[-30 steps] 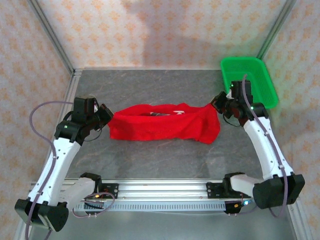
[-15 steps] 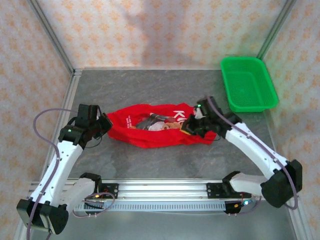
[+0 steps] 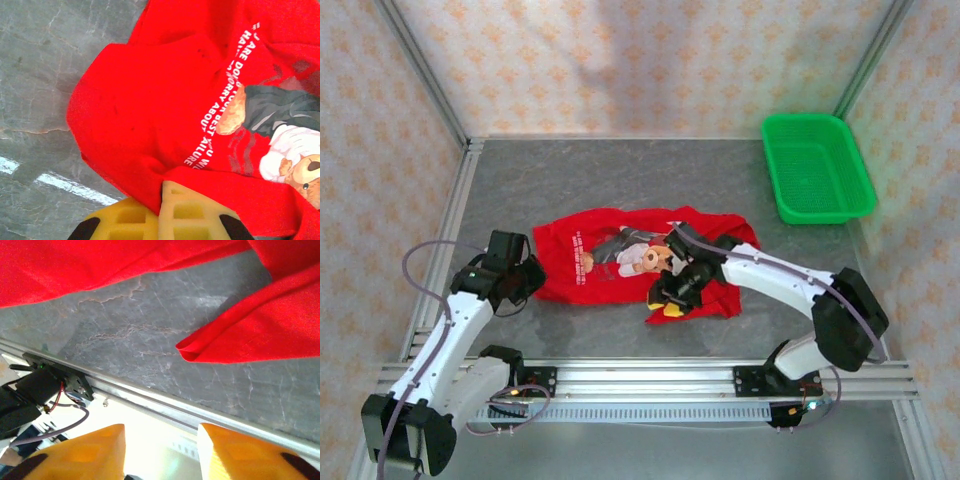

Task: Fold and stack the t-shirts

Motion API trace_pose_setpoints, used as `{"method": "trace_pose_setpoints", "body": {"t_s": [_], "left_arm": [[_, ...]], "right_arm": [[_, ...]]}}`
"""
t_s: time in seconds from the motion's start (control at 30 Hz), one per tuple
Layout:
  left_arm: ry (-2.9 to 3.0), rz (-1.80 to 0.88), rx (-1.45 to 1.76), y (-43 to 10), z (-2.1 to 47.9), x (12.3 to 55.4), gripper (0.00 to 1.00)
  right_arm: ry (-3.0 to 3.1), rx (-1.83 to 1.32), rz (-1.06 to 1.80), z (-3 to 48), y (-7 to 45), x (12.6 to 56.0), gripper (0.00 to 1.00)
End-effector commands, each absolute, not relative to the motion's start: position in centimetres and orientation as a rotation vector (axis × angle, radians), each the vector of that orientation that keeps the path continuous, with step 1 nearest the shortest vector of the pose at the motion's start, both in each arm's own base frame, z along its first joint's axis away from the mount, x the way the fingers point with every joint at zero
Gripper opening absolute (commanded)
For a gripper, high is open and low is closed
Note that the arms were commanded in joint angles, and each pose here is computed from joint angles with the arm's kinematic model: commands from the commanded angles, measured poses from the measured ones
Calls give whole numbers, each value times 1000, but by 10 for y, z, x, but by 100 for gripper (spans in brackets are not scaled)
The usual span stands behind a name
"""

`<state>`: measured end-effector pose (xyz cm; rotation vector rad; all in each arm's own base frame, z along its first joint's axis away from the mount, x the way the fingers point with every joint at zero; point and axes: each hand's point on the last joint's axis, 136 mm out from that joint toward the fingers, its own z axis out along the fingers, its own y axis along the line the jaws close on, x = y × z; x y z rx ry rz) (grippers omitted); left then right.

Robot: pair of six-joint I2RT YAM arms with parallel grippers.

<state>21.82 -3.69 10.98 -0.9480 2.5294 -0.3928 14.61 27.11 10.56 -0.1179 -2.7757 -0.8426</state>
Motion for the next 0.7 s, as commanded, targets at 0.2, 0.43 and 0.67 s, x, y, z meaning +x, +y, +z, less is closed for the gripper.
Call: {"method": "trace_pose_setpoints", "body": {"t_s": [0.2,0.43,0.67], "left_arm": [[2508,-403,-935,-36,109,220,0],[2519,-410,-898,-39,112,225,0],[2522,-419,-873,-41,112,226,0]], "right_arm": [[-3015,-552,-752,135,166,177,57],[-2781,-974,-1048,118,166,208,54],[-2585,-1145,-1258,119,182,222,52]]}}
